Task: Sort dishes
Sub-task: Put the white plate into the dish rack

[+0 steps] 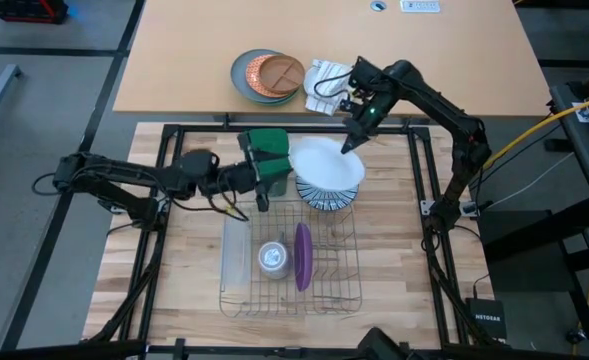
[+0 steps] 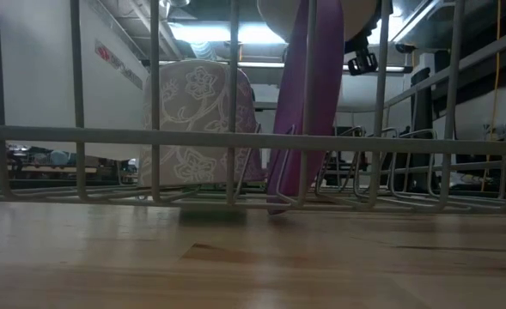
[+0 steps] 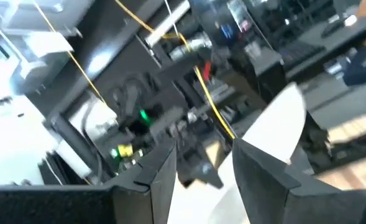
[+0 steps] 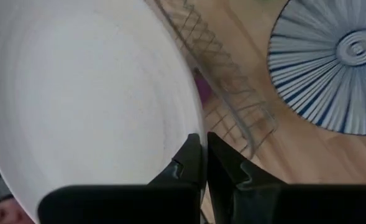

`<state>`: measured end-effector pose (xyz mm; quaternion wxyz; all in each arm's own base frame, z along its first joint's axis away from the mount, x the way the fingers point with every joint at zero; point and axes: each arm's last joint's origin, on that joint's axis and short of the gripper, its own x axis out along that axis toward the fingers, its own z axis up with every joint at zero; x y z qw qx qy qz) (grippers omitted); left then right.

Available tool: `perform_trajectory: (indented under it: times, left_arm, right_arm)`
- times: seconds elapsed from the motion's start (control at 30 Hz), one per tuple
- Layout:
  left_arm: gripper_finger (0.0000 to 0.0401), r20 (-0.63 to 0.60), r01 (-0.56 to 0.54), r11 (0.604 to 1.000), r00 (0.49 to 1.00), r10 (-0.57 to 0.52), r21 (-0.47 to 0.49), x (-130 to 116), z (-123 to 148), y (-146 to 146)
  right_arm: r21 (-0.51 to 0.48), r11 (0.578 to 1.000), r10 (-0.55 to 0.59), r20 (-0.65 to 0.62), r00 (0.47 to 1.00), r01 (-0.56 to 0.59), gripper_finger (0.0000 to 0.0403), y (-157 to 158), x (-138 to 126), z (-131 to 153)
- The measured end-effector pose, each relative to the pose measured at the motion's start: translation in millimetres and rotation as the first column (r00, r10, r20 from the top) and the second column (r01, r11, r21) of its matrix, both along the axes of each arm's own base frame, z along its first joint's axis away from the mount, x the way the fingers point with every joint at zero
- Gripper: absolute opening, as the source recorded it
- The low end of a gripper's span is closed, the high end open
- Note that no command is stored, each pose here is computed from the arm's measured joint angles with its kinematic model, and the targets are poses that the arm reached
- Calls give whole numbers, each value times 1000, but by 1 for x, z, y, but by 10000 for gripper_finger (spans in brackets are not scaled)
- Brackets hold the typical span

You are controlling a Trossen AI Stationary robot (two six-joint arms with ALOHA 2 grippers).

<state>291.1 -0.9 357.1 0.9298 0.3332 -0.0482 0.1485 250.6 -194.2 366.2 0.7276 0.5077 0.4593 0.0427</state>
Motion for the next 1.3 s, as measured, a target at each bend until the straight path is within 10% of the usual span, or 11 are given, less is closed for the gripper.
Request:
perform_trajectory:
  times: [1.3]
  left_arm:
    - [148,-291,378,904,859,-422,-198,6,-39,-39]
  right_arm:
    - [-91,967,222,-152,963,-237,10,79,45,-7]
